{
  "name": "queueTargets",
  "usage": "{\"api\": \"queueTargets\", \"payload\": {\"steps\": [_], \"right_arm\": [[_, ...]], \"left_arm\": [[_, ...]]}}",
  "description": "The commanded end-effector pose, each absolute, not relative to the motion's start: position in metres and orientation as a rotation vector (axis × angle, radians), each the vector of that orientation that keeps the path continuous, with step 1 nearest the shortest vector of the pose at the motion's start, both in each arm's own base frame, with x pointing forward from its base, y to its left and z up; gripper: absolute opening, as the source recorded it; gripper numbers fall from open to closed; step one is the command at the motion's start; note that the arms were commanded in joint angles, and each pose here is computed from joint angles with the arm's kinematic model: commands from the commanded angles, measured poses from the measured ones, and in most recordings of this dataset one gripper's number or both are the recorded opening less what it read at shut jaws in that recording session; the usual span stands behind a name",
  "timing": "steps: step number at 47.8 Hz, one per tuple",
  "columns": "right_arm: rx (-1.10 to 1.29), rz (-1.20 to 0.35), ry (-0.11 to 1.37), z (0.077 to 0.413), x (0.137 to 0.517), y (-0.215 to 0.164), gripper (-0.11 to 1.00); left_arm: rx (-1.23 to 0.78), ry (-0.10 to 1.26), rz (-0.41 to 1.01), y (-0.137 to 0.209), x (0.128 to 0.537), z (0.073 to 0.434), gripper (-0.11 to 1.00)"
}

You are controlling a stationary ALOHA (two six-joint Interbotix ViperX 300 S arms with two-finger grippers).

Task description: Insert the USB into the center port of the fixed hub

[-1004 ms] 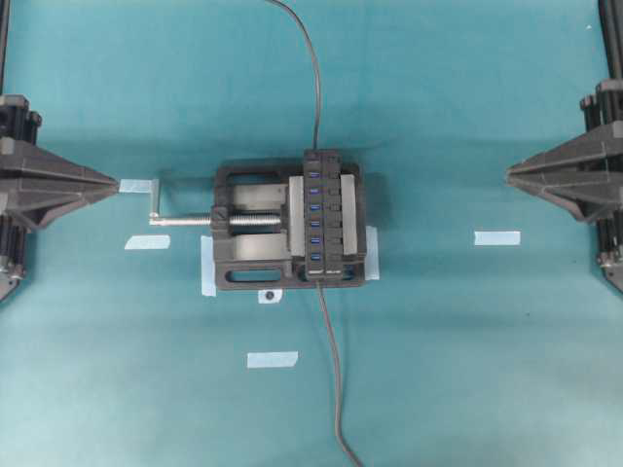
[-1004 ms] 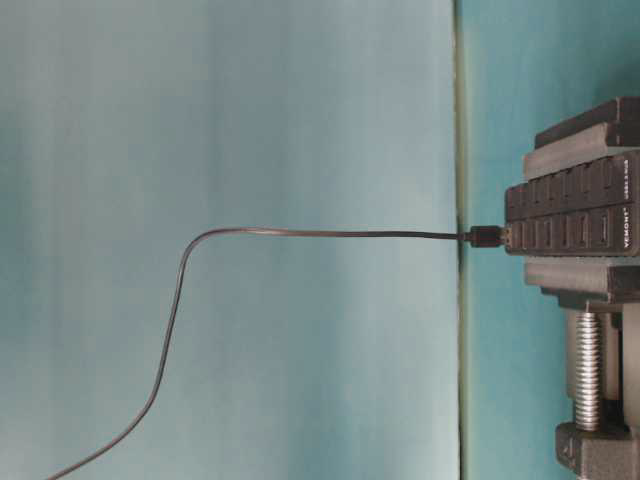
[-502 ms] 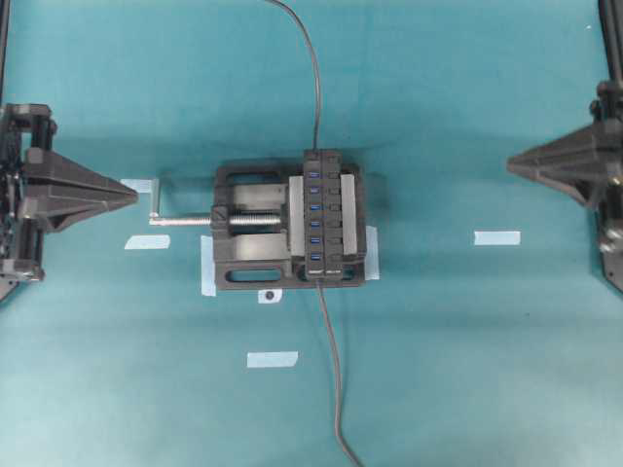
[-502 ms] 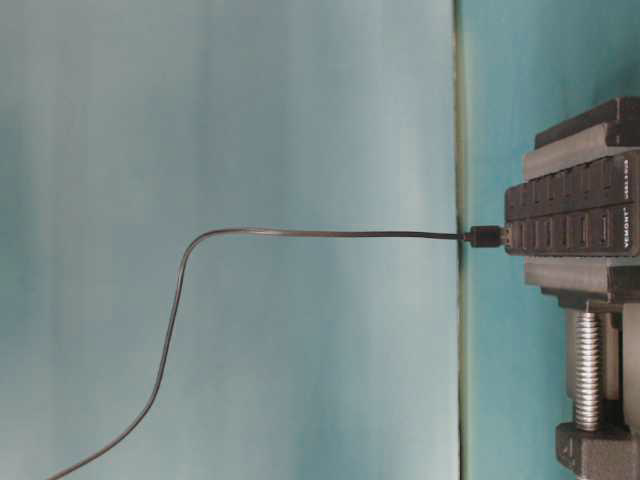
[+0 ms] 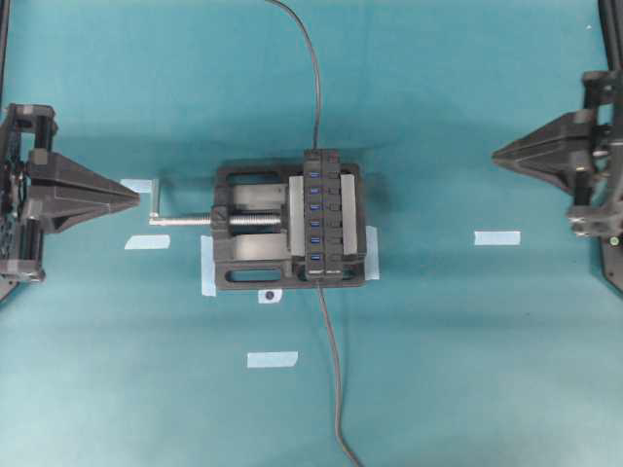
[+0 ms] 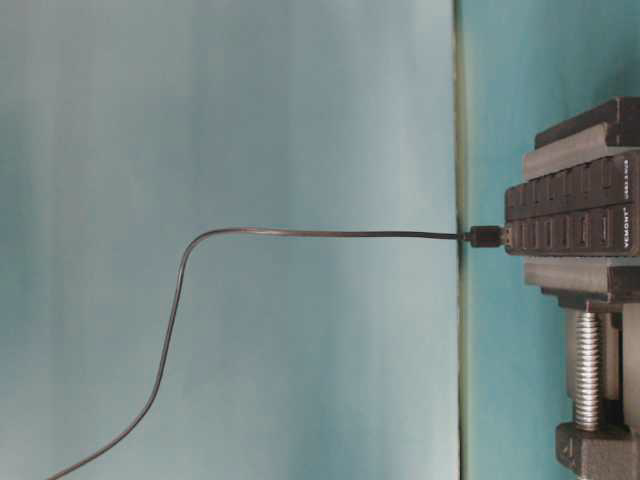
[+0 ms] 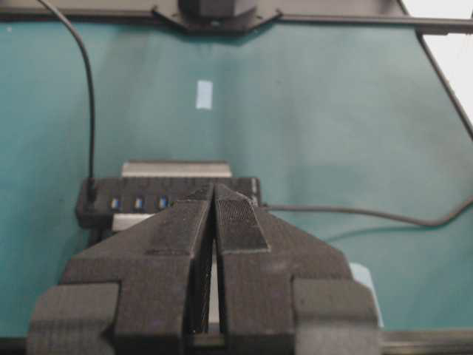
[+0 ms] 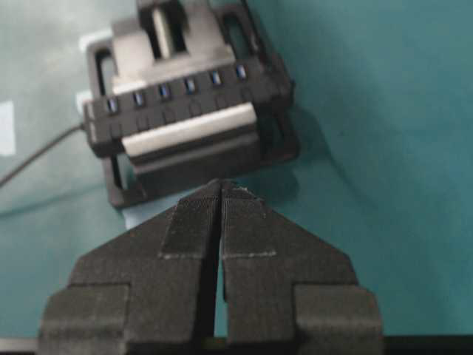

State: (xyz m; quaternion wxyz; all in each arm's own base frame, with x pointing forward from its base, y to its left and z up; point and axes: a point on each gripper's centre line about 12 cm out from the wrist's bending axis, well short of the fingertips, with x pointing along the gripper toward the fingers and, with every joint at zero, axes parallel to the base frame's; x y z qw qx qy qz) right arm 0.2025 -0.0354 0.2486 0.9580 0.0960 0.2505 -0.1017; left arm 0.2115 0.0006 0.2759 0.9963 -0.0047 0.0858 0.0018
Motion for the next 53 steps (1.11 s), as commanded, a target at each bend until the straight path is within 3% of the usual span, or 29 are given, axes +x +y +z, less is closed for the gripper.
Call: {"api": "queueTargets", "payload": {"steps": [1,18,53], "right_arm": [[0.197,-0.216,0.512,0.255,0.211,-0.039,0.02],[0.136,-0.257,0.660,0.247,0.236,-0.055,0.02],[0.046,-0.240,0.751,0.225,0.315,-0.079,0.02]], "left_arm": [[-0.006,0.153,0.002,0.000,0.214,0.286,0.01],[-0.005,0.172,0.002,0.000,0.218,0.283,0.01],[-0.006,0.181,0.002,0.000,0.220,0.281,0.01]]}}
